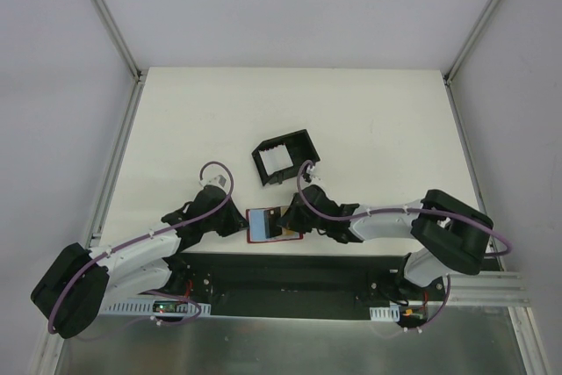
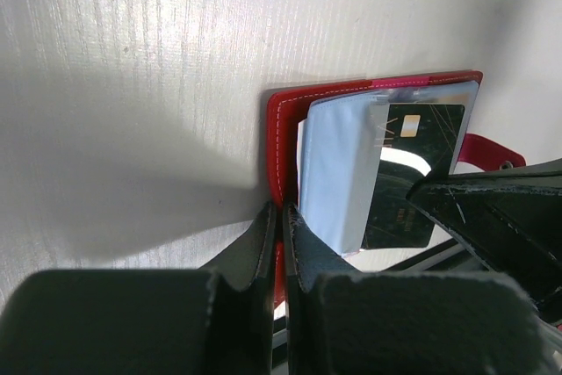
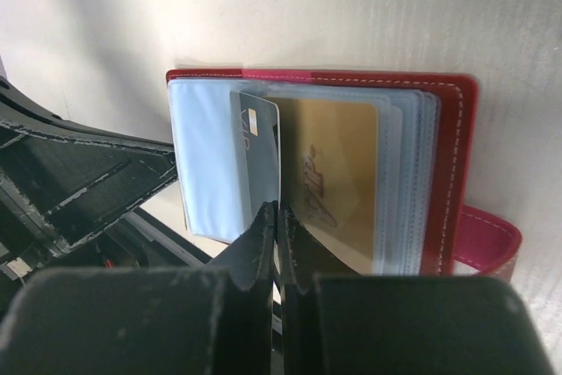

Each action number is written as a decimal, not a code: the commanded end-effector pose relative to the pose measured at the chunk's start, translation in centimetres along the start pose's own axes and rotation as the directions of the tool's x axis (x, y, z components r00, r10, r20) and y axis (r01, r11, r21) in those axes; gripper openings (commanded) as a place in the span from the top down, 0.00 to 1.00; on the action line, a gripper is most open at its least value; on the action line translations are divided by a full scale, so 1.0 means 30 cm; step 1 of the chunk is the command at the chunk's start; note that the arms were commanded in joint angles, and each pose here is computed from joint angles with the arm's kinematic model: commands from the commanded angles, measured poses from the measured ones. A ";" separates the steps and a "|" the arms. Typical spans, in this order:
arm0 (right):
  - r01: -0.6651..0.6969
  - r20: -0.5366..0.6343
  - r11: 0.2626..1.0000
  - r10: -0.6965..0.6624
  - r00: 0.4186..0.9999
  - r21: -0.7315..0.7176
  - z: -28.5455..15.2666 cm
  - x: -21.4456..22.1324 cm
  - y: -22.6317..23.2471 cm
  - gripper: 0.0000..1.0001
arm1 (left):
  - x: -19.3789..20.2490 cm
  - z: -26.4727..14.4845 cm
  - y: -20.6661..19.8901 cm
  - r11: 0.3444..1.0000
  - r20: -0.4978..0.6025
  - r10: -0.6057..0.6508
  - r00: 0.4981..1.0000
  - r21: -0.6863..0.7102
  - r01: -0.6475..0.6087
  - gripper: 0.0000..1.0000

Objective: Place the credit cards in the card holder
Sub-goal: Insert the credit card into the card holder.

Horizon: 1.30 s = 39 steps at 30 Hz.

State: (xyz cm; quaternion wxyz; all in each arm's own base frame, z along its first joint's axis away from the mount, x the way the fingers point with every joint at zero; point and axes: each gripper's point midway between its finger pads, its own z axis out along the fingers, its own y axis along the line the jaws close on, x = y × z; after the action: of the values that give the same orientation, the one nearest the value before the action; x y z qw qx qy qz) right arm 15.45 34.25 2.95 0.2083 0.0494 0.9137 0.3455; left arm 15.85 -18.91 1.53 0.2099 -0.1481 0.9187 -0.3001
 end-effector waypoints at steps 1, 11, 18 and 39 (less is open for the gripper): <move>-0.007 -0.063 1.000 0.009 0.998 0.020 0.011 0.058 -0.027 1.00 | 0.026 0.003 0.070 0.996 -0.025 0.025 0.999 -0.082 -0.027 1.00; -0.002 -0.138 1.000 0.001 0.990 -0.004 0.043 0.097 0.017 1.00 | 0.023 0.004 0.064 0.996 -0.027 0.030 0.999 -0.083 -0.032 1.00; 0.047 -0.130 0.998 -0.041 0.991 0.042 0.023 0.077 0.009 0.83 | 0.027 0.003 0.066 0.996 -0.031 0.029 0.999 -0.080 -0.032 1.00; 0.220 -0.139 0.975 -0.213 0.967 0.041 0.032 0.029 0.105 0.58 | 0.023 0.000 0.055 0.997 -0.029 0.046 0.999 -0.067 -0.048 1.00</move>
State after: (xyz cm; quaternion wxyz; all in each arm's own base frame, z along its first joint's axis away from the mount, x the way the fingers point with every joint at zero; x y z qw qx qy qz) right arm 15.24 35.83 3.49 0.1902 -0.0348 0.9394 0.2832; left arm 15.90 -18.99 1.53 0.2102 -0.1374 0.9210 -0.2977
